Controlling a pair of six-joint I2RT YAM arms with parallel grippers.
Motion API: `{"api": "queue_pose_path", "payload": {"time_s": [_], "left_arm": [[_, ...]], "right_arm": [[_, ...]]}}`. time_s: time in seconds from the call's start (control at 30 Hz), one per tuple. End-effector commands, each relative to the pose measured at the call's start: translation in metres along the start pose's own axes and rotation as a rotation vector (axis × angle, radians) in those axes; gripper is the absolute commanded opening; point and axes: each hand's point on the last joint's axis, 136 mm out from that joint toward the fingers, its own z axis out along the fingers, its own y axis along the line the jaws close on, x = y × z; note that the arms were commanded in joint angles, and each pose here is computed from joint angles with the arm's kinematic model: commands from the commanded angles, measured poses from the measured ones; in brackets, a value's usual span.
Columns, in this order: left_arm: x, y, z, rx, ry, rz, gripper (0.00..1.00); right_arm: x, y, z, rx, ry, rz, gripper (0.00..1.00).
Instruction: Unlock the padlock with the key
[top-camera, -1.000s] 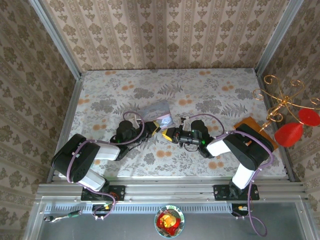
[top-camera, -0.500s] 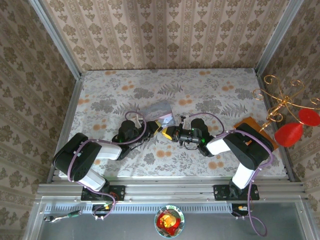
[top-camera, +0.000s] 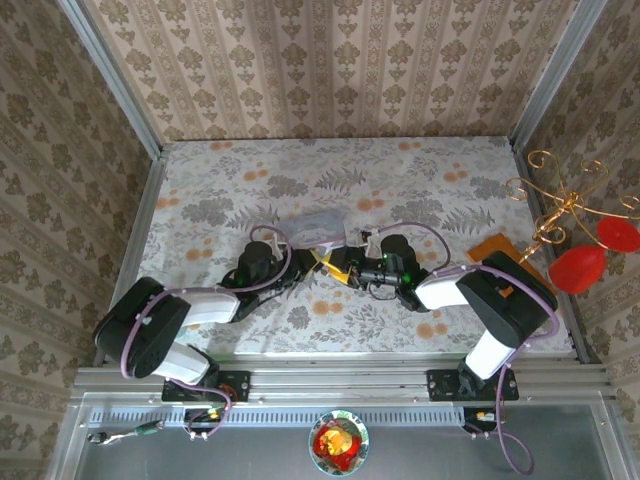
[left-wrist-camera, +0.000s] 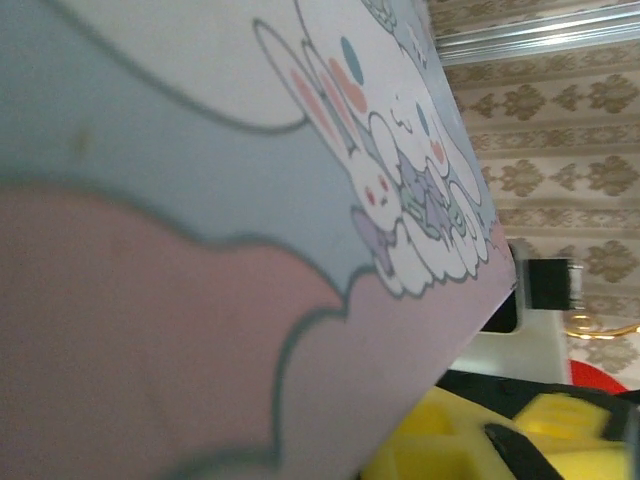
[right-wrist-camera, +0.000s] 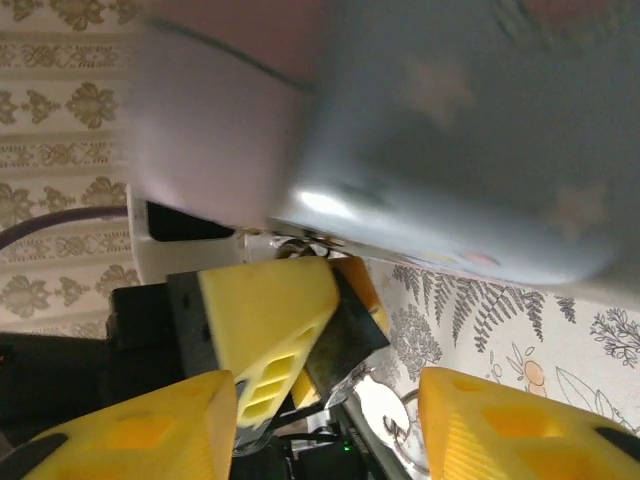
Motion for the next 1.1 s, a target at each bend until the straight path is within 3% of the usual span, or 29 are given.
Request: {"api": "queue_pose_path", "payload": {"time_s": [0.0, 0.17, 0.37, 0.57, 0.7, 0.8, 1.07], "left_arm": [[-0.018, 0.011, -0.015, -0.106, -0.079, 0.093, 0.0], [-0.033, 0.016, -0.034, -0.19, -0.134, 0.14, 0.0], [-0.034, 0.012, -0.041, -0.214, -0.118, 0.158, 0.0], [-0.028, 0.003, -0.038, -0.185, -0.095, 0.158, 0.0], [-0.015, -0.006, -0.036, -0.182, -0.072, 0.18, 0.0], [-0.009, -0.007, -0.037, -0.188, -0.066, 0.189, 0.0], [0.006, -0.011, -0.033, -0.181, -0.039, 0.196, 0.0]], "right_arm": [[0.001, -0.012, -0.011, 0.09, 0.004, -0.085, 0.57], [0.007, -0.017, -0.031, 0.243, 0.027, -0.258, 0.58], [0.021, 0.004, -0.049, 0.459, -0.023, -0.749, 0.53], [0.048, 0.023, -0.038, 0.473, -0.094, -1.26, 0.48], [0.063, 0.005, -0.024, 0.529, -0.073, -1.482, 0.48], [0.068, 0.0, -0.014, 0.57, -0.089, -1.579, 0.47], [0.061, -0.006, 0.004, 0.603, -0.152, -1.614, 0.46]]}}
